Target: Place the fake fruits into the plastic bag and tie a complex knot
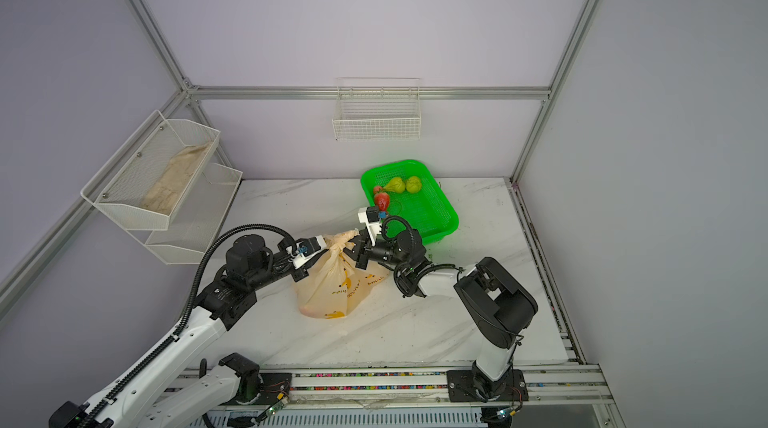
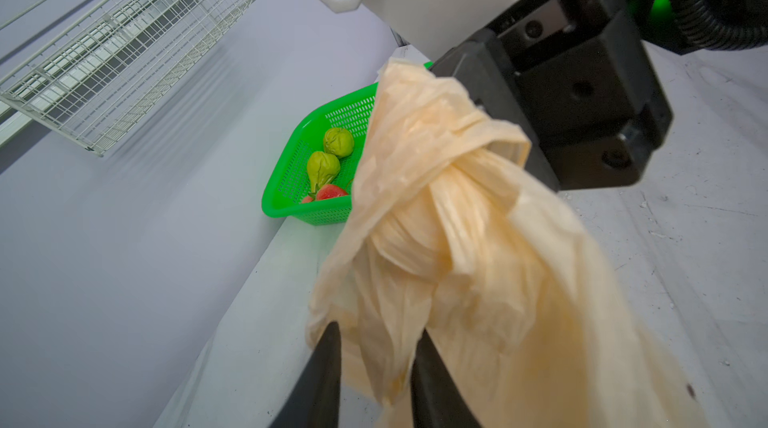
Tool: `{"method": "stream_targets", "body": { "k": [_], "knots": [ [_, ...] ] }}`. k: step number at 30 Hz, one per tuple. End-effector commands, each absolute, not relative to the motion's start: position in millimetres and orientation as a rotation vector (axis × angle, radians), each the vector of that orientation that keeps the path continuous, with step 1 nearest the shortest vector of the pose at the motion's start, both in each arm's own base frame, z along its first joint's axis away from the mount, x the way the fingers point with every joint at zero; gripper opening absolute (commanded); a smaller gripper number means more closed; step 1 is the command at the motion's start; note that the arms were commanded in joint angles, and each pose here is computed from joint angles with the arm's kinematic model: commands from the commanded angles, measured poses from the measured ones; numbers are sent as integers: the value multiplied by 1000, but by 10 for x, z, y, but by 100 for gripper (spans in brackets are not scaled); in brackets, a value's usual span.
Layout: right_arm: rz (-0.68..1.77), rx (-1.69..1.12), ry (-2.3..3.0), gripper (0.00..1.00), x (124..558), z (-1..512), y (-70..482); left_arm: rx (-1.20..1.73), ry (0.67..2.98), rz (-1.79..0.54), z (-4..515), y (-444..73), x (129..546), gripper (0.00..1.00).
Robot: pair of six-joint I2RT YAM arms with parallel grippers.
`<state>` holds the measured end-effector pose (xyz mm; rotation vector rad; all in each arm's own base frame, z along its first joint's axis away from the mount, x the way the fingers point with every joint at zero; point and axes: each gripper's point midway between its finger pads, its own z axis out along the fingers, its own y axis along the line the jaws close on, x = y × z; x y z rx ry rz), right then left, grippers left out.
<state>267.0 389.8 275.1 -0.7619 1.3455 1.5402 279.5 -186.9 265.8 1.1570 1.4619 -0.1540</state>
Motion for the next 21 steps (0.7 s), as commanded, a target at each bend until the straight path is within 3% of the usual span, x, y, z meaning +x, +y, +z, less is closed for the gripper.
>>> {"method": "stream_targets", "body": {
  "k": [1, 12, 21],
  "knots": [
    [1531, -802, 1272, 0, 2616, 2985, 3893, 1134, 1306, -119, 3247, -1913, 2821, 28],
    [1508, -807, 1303, 0, 2667, 2924, 3933, 1150, 1277, -133, 3285, -1943, 2782, 26],
    [1472, -803, 1319, 0, 2701, 2914, 3924, 1147, 1302, -110, 3265, -1905, 2801, 12]
  ]
}}
